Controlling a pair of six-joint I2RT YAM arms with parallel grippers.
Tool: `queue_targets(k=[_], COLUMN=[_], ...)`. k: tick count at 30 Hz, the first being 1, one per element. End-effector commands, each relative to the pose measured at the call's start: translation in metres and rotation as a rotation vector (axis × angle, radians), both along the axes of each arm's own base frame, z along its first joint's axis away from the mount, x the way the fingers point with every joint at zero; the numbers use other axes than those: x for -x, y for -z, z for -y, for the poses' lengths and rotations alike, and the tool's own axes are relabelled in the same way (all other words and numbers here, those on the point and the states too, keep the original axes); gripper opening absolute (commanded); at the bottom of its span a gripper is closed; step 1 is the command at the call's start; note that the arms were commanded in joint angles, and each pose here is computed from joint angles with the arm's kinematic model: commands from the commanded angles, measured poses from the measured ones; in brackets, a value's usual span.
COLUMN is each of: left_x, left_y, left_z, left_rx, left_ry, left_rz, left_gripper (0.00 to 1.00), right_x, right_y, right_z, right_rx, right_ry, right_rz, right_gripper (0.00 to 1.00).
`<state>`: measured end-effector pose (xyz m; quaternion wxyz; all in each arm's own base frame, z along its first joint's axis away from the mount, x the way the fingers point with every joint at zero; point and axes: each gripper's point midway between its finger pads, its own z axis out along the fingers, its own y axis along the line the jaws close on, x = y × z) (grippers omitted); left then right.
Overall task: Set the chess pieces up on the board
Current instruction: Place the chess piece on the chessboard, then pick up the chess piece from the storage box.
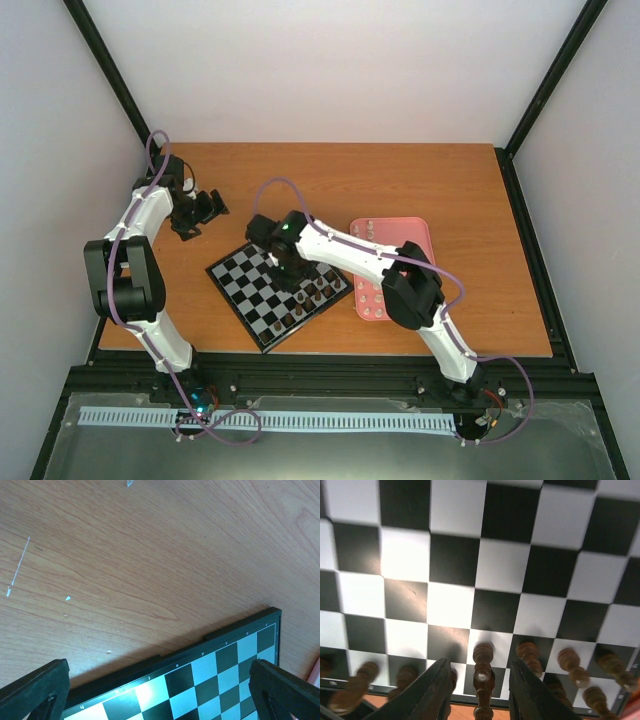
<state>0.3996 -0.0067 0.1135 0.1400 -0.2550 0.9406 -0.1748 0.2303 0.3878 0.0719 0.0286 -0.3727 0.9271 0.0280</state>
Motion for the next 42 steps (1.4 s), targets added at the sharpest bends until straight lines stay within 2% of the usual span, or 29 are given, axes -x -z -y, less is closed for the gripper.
queue_targets(k=[1,6,11,15,19,30,42], left_x=[-0.003,-0.005,-0.006,-0.007,-0.010,-0.013,-0.009], left_y=[-0.012,-0.015,-0.018,-0.018,-0.015,-0.010,-0.009], left_z=[0.002,0.001,0.003,0.005,0.007,0.011,0.010], left_rx=[-0.005,-0.007,-0.005,-0.003,0.000,-0.006,-0.017], left_ry=[0.012,0.012,0.016,0.020,0.025,0.039,0.040], left_rz=[0.038,0.043,0.046,0.046,0.038,0.019,0.015], left_gripper=[1.00,1.00,1.00,1.00,1.00,1.00,1.00], right_x=[-0.022,-0.060,-0.091,-0.100,-0.094,-0.088,-0.084], right_y=[-0.068,-0.089,-0.069,-0.050,-0.026,0.015,0.041], right_z=[-0.002,0.049,0.161,0.245,0.296,0.335,0.344], right_rx=[-0.088,-0.082,-0.047,0.008,0.047,0.098,0.110], right_ry=[0.021,0.169,0.433,0.608,0.690,0.738,0.735], right_rz=[0.129,0.176,0.168,0.168,0.122,0.061,0.006], right_gripper=[0.34,0.37,0.37,0.37,0.37,0.36,0.34])
